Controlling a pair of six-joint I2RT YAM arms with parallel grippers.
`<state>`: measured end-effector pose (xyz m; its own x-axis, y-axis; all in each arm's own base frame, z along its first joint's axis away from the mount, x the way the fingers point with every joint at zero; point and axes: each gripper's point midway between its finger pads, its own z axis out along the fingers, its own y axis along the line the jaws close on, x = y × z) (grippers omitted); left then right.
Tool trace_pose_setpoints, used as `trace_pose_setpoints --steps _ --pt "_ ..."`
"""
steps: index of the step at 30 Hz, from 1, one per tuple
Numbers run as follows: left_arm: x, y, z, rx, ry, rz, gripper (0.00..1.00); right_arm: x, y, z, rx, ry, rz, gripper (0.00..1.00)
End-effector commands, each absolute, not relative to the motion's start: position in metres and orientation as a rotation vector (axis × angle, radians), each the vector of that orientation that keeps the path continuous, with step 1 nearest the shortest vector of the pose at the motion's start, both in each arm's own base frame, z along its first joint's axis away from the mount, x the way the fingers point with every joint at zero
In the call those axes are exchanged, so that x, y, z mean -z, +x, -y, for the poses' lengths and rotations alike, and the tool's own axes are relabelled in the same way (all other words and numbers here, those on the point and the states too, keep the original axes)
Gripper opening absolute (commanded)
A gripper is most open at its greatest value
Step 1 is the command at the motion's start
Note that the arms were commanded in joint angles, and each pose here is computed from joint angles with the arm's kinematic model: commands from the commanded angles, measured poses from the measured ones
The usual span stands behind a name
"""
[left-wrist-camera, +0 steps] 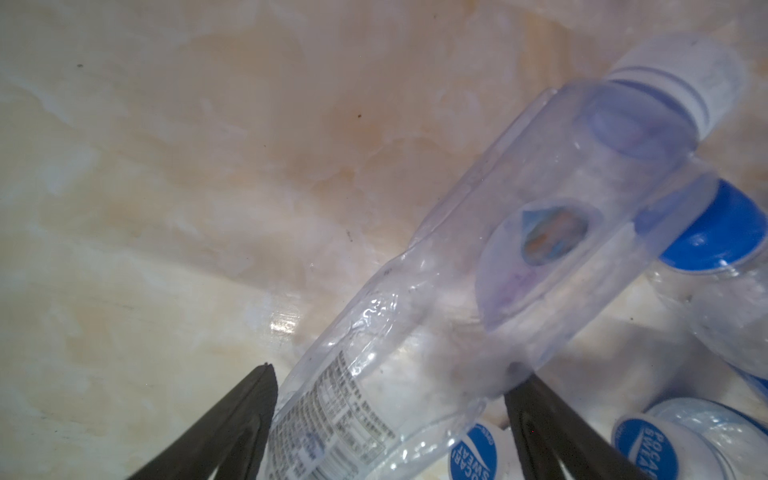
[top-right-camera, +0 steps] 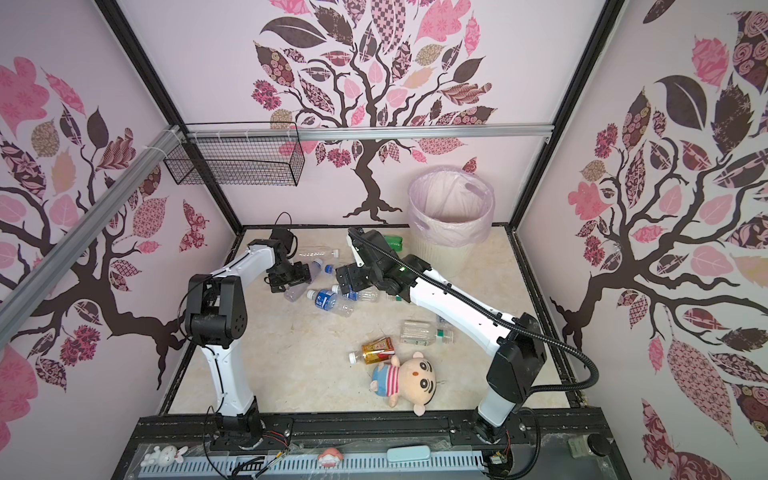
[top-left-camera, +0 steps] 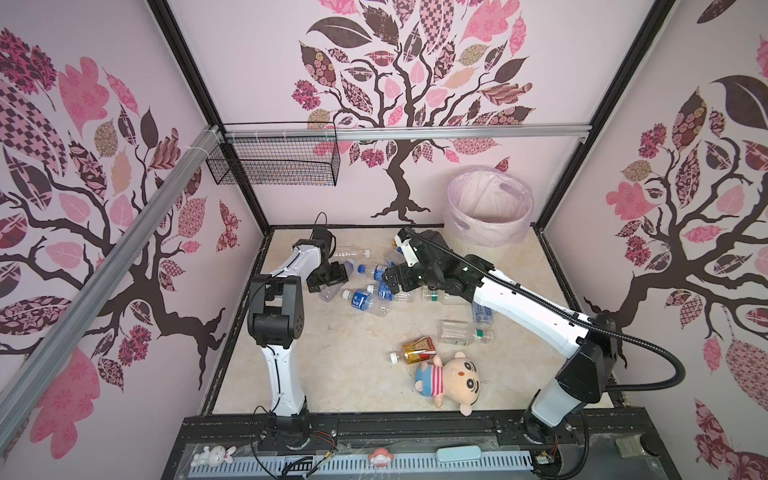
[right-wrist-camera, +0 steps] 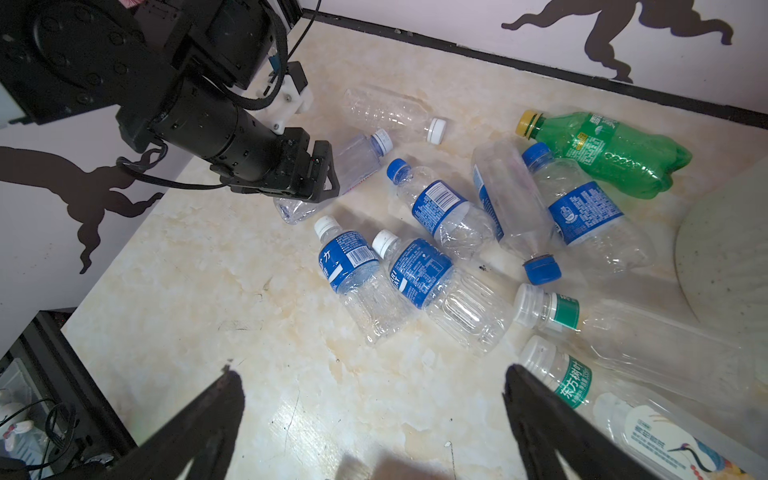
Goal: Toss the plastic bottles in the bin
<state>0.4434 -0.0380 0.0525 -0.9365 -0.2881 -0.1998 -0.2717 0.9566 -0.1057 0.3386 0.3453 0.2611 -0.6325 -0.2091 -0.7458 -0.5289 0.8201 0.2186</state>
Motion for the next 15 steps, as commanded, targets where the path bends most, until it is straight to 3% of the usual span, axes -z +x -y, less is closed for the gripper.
trace_pose_setpoints --steps 1,15 --pt "-0.04 0.44 0.045 0.121 -0.386 -2.922 0.86 -0.262 0.339 -0.342 -0.528 -0.514 -2.251 1.0" --pt "-0.026 0.432 0.05 0.11 -0.383 -2.956 0.82 -0.264 0.347 -0.345 -0.615 -0.434 -2.285 1.0"
